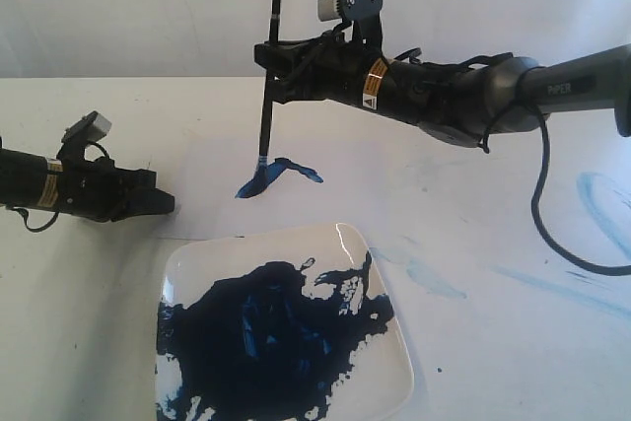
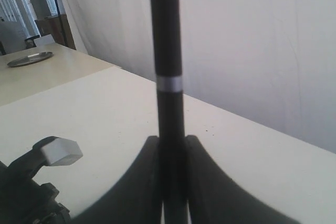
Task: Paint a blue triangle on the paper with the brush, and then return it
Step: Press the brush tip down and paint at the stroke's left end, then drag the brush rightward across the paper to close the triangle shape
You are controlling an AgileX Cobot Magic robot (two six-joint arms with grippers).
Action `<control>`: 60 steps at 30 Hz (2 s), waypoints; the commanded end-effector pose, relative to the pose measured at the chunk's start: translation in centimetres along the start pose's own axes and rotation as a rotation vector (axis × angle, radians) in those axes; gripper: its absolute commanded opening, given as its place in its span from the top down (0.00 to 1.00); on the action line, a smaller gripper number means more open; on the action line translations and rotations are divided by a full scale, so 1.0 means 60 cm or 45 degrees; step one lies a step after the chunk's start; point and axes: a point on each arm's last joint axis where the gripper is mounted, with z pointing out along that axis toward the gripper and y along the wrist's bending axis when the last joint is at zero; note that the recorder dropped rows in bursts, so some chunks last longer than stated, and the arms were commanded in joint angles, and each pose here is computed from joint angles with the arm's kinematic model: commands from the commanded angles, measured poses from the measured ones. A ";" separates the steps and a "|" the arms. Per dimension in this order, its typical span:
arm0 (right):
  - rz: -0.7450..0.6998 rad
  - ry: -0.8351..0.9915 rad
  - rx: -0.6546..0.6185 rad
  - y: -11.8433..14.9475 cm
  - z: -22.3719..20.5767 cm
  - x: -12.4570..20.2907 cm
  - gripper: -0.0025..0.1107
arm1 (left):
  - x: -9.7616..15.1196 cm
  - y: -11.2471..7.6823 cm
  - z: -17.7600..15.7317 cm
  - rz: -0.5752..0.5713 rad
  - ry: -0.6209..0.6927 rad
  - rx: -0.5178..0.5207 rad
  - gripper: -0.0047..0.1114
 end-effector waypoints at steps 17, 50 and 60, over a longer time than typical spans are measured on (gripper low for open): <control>-0.015 -0.003 0.031 -0.011 -0.007 -0.007 0.98 | 0.008 0.010 0.004 0.013 0.030 -0.042 0.96; 0.018 0.070 0.097 -0.036 -0.027 -0.014 0.98 | 0.008 0.010 0.004 0.013 0.030 -0.040 0.96; -0.006 0.083 0.112 -0.042 -0.035 -0.024 0.98 | 0.008 0.010 0.004 0.013 0.030 -0.040 0.96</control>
